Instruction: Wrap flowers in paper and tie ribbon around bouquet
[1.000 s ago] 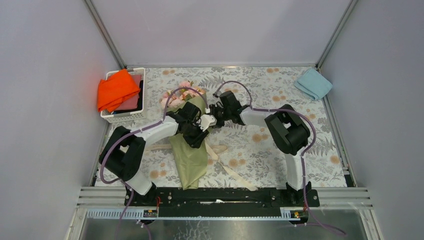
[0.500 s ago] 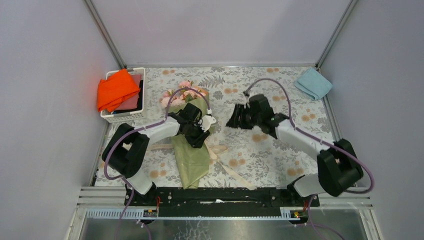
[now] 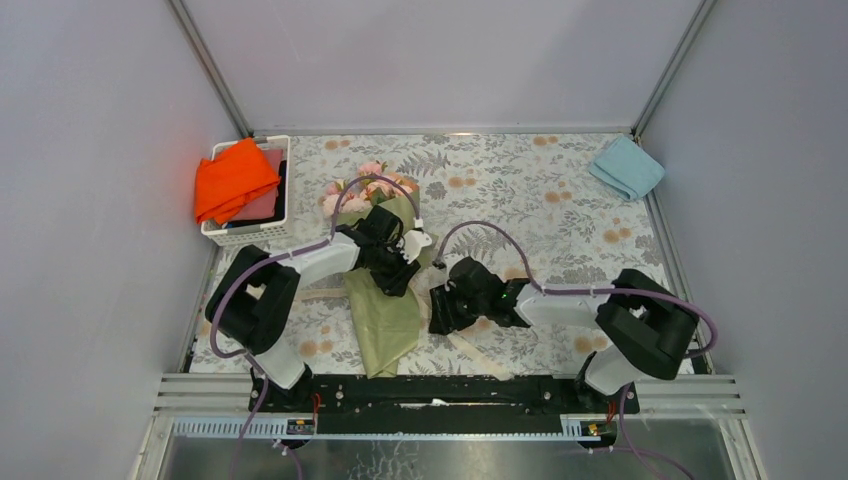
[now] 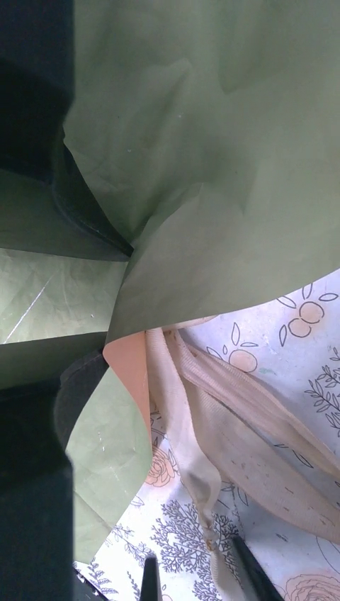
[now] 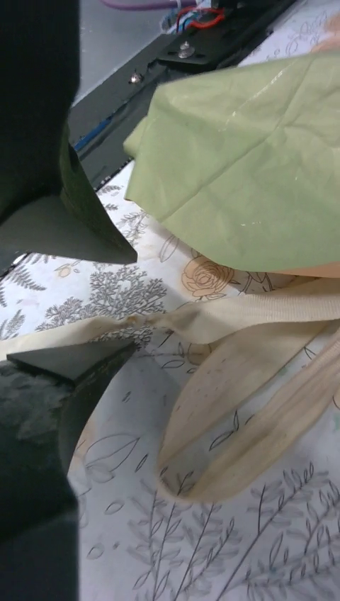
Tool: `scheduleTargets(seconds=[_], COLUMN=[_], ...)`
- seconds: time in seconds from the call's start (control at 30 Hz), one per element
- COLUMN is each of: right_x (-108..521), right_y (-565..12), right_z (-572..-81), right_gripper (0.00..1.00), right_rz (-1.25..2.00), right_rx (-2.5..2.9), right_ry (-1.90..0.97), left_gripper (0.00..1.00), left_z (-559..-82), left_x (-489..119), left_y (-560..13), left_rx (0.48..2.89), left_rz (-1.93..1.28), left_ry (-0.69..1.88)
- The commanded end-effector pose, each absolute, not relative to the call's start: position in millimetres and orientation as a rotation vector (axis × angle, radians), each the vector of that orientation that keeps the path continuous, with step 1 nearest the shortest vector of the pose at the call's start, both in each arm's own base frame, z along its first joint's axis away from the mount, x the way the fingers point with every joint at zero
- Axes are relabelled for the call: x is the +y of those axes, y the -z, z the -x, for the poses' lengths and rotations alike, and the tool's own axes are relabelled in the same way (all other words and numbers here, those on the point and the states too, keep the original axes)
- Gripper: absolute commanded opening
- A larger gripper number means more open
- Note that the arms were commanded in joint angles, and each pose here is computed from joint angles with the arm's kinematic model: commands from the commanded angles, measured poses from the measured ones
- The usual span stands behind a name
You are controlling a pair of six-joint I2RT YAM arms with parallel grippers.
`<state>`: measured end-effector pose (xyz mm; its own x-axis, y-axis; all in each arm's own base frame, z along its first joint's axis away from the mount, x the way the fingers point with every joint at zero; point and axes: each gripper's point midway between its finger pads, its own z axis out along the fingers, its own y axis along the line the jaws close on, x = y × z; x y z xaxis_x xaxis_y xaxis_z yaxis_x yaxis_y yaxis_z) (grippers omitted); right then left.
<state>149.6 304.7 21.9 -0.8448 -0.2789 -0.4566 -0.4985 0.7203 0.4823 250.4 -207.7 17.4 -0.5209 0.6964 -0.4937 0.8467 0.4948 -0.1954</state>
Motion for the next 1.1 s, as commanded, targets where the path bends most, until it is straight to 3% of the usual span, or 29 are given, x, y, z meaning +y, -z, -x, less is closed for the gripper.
scheduleTargets(seconds=[0.0,0.1,0.33,0.47,0.6,0.63,0.67,0.8,0.87,0.93,1.07], right_x=[297,281,226,160,95,83,73,40,45,90,230], right_y=[14,12,-39,-102,-141,-140,-137,-121,-121,-125,-129], right_z=[-147,-158,-229,-303,-342,-346,-349,-364,-378,-385,-365], right_gripper=[0.32,0.01,0.0,0.0,0.0,0.02,0.13,0.6,0.91,0.99,1.0], right_rz=[0.601,0.461,0.04,-0.205,-0.412,-0.453,-0.486,-0.576,-0.497,-0.257,0.443], right_rx=[2.641,2.636,2.487,2.281,2.117,2.115,2.121,2.155,2.195,2.279,2.317], right_ry=[-0.707,-0.611,-0.708,-0.675,-0.628,-0.627,-0.621,-0.547,-0.561,-0.691,-1.045], left_gripper=[0.48,0.49,0.5,0.5,0.5,0.5,0.5,0.5,0.5,0.5,0.5], left_z=[-257,-258,-268,-276,-276,-275,-273,-261,-256,-252,-251], left_x=[-208,-208,-217,-239,-261,-266,-271,-282,-284,-284,-282], left_y=[-11,-9,-9,-9,-4,-3,0,6,6,6,10], left_rx=[2.38,2.391,2.365,2.3,2.225,2.21,2.201,2.155,2.135,2.128,2.126], left_rz=[-1.284,-1.282,-1.296,-1.382,-1.488,-1.512,-1.54,-1.647,-1.675,-1.688,-1.703], left_ry=[0.609,0.608,0.604,0.566,0.525,0.518,0.517,0.465,0.463,0.464,0.427])
